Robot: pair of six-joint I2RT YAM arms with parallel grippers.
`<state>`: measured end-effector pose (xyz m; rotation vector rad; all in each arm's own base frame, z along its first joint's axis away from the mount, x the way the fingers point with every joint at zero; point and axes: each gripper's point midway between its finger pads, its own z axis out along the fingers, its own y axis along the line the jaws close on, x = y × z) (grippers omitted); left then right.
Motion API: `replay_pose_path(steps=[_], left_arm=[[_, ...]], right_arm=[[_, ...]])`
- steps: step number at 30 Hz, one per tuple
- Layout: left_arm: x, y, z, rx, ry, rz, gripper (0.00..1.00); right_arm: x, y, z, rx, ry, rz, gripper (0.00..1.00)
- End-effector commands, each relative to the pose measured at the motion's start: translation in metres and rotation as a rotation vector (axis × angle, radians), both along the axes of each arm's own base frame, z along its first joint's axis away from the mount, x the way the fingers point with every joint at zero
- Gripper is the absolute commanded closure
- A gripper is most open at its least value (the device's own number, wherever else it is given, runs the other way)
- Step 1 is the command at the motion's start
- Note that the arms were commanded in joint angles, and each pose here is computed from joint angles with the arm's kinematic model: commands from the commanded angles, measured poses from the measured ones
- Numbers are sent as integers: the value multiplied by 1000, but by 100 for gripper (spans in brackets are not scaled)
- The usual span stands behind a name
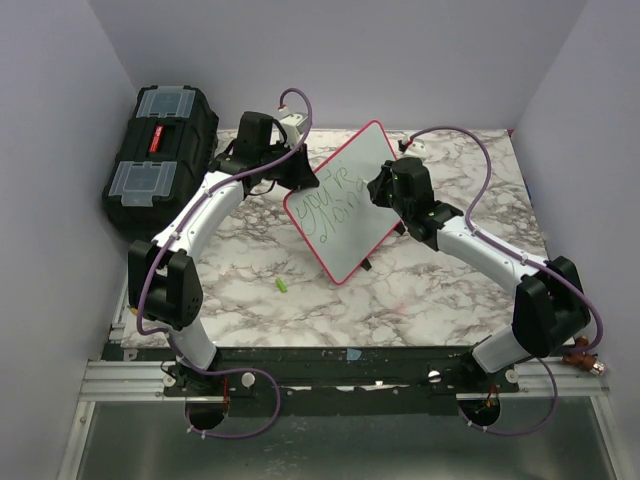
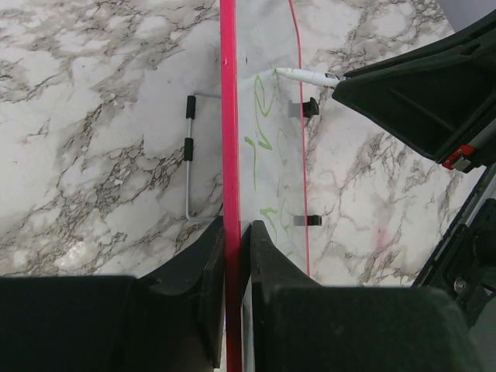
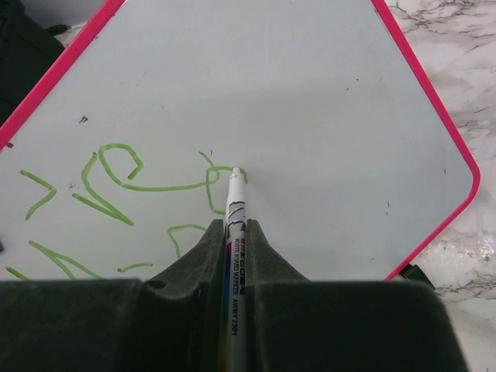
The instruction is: Write a sentence on the whiteboard
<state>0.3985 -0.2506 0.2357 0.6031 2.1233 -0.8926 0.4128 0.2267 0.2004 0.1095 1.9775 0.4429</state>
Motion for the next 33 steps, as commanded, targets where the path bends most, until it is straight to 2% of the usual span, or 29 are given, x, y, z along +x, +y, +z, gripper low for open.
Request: replay_pose_path(steps=[1,33], left_arm=[[-24,-10,-16,39,34,-97,100],[-25,-9,-14,35,34,-90,100]], right_arm=[[1,10,-10,8,20,36,99],[-53,0,-80,-19,200,122,99]])
